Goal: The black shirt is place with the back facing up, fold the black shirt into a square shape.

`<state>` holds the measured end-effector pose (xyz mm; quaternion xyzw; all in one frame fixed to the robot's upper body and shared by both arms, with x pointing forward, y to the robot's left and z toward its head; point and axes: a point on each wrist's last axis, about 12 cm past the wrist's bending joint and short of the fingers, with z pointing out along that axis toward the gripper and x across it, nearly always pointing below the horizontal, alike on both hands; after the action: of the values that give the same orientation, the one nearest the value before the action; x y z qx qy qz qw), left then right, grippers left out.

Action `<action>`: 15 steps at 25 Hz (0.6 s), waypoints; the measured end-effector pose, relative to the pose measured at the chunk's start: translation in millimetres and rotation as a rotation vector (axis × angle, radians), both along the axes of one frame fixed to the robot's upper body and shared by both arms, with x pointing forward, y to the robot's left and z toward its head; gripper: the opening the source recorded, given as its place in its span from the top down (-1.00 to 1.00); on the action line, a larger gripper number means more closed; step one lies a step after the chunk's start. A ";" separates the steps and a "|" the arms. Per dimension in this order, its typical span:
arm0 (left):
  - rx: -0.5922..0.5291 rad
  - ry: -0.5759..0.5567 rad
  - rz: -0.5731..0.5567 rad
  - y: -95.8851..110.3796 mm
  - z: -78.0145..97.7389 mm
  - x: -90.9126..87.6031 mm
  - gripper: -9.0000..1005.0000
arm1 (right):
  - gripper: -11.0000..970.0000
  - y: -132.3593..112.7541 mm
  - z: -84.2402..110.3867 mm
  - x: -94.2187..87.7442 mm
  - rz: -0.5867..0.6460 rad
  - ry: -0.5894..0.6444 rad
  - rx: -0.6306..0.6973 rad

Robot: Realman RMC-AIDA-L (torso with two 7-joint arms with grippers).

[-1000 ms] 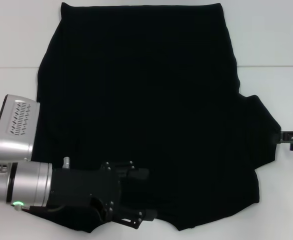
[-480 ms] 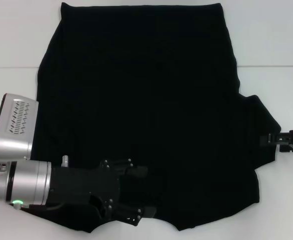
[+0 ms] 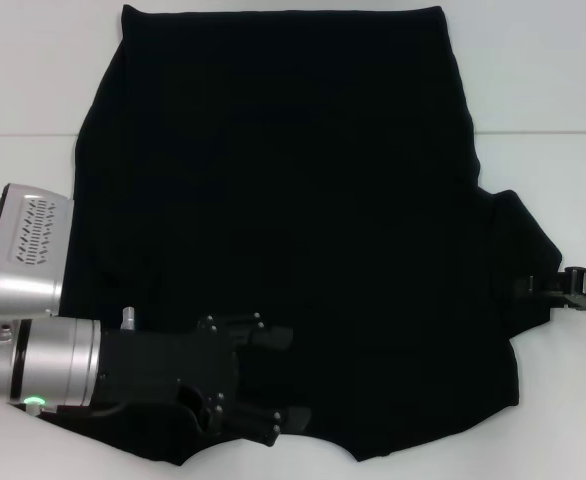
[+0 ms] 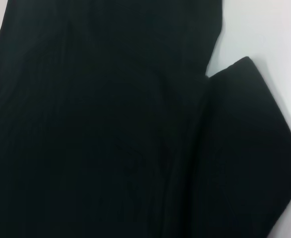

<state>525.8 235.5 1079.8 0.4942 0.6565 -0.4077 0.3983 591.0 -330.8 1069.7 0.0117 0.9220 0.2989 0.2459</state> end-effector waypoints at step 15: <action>-0.002 0.004 0.004 0.9 -0.3 -0.5 -0.89 | 0.49 -4.7 -4.7 -2.5 -0.031 -0.006 -0.010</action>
<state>525.3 236.4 1079.5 0.4916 0.6579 -0.4083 0.3984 588.5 -335.4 1065.0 0.0239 0.9224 0.2905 0.2535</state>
